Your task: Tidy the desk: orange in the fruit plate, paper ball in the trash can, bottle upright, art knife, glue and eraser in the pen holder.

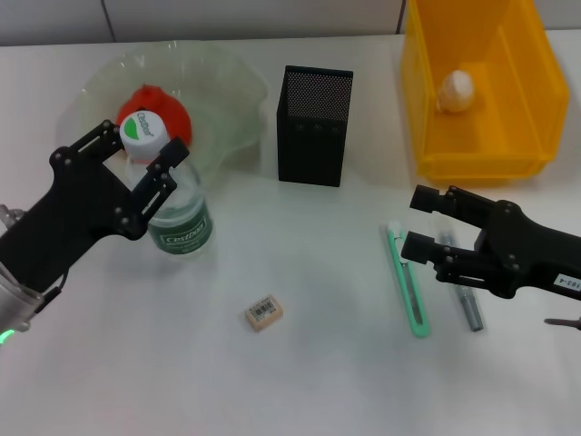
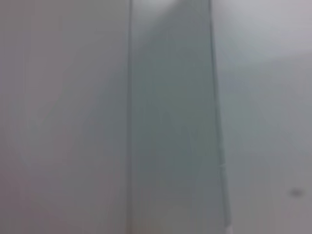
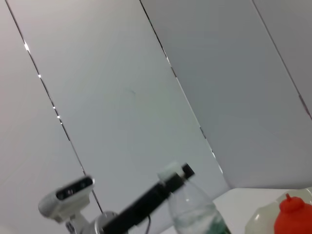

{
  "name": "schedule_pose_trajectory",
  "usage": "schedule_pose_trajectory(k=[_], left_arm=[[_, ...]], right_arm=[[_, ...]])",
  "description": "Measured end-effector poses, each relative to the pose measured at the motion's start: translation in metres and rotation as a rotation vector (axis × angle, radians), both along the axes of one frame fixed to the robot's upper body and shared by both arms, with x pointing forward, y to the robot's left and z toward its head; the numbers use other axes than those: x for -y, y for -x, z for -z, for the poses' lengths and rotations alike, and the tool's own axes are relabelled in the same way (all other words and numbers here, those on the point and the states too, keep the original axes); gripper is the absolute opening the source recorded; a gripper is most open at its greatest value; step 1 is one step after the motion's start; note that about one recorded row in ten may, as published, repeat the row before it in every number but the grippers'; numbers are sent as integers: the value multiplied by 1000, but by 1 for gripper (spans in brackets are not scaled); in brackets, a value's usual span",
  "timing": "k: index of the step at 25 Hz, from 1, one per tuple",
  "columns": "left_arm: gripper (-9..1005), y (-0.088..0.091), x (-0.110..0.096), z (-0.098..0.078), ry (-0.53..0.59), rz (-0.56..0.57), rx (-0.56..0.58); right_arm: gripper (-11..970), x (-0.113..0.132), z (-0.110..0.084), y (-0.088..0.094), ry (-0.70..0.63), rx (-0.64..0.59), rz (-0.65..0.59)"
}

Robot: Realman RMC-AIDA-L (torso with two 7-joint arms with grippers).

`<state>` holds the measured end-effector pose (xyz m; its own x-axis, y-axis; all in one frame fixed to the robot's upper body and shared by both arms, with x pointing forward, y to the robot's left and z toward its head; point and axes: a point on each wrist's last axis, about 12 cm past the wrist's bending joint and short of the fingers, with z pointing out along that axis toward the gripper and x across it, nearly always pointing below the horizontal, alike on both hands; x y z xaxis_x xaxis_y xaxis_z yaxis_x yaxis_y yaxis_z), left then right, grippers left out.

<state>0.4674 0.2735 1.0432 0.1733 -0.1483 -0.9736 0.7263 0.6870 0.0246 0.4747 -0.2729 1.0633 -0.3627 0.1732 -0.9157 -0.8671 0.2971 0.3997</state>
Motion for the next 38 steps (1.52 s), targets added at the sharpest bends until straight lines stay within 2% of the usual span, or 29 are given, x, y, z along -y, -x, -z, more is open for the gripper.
schedule_pose_trajectory(k=[1, 6, 9, 12, 15, 19, 24, 25, 26, 29, 31, 32, 33, 34, 35, 36, 38], left_arm=[[446, 2, 3, 6, -30, -54, 17], [449, 3, 8, 13, -79, -152, 45], [450, 1, 11, 16, -105, -167, 39], [452, -2, 12, 18, -98, -195, 15], [453, -3, 12, 19, -54, -270, -3], [455, -2, 10, 16, -23, -286, 12], [685, 10, 10, 3, 78, -259, 107], [693, 19, 4, -4, 142, -240, 149], [702, 19, 4, -4, 142, -240, 149], [727, 30, -17, -16, 254, -158, 161], [744, 30, -32, -23, 270, -36, 90], [753, 30, -32, -23, 270, -36, 90], [761, 28, -37, -27, 242, 34, 58], [770, 24, -46, -35, 104, 279, -79], [778, 24, -47, -35, 38, 369, -135], [777, 24, -47, -35, 38, 369, -135], [777, 24, -49, -33, -42, 465, -214]], right_arm=[[853, -3, 1, -1, -9, -7, -5], [853, -8, 2, -3, -13, -11, -12], [853, -9, 2, -3, -14, -10, -10], [853, -9, 2, -3, -15, -8, -8], [853, -9, 2, -3, -14, -8, -9], [852, -9, 2, -3, -9, -10, -10], [852, -9, 3, -4, -4, -12, -7], [852, -8, 3, -3, -5, -12, -3], [852, -8, 3, -3, -5, -12, -3], [852, -7, 3, -3, -8, -11, 3], [853, -4, 0, -4, -5, -5, -1], [853, 1, -7, -8, 6, 8, -12], [853, 1, -7, -8, 6, 8, -12], [853, 5, -14, -11, 18, 15, -24], [853, 13, -30, -20, 58, 29, -50], [853, 13, -30, -20, 58, 29, -50], [853, 18, -52, -29, 125, 21, -94]])
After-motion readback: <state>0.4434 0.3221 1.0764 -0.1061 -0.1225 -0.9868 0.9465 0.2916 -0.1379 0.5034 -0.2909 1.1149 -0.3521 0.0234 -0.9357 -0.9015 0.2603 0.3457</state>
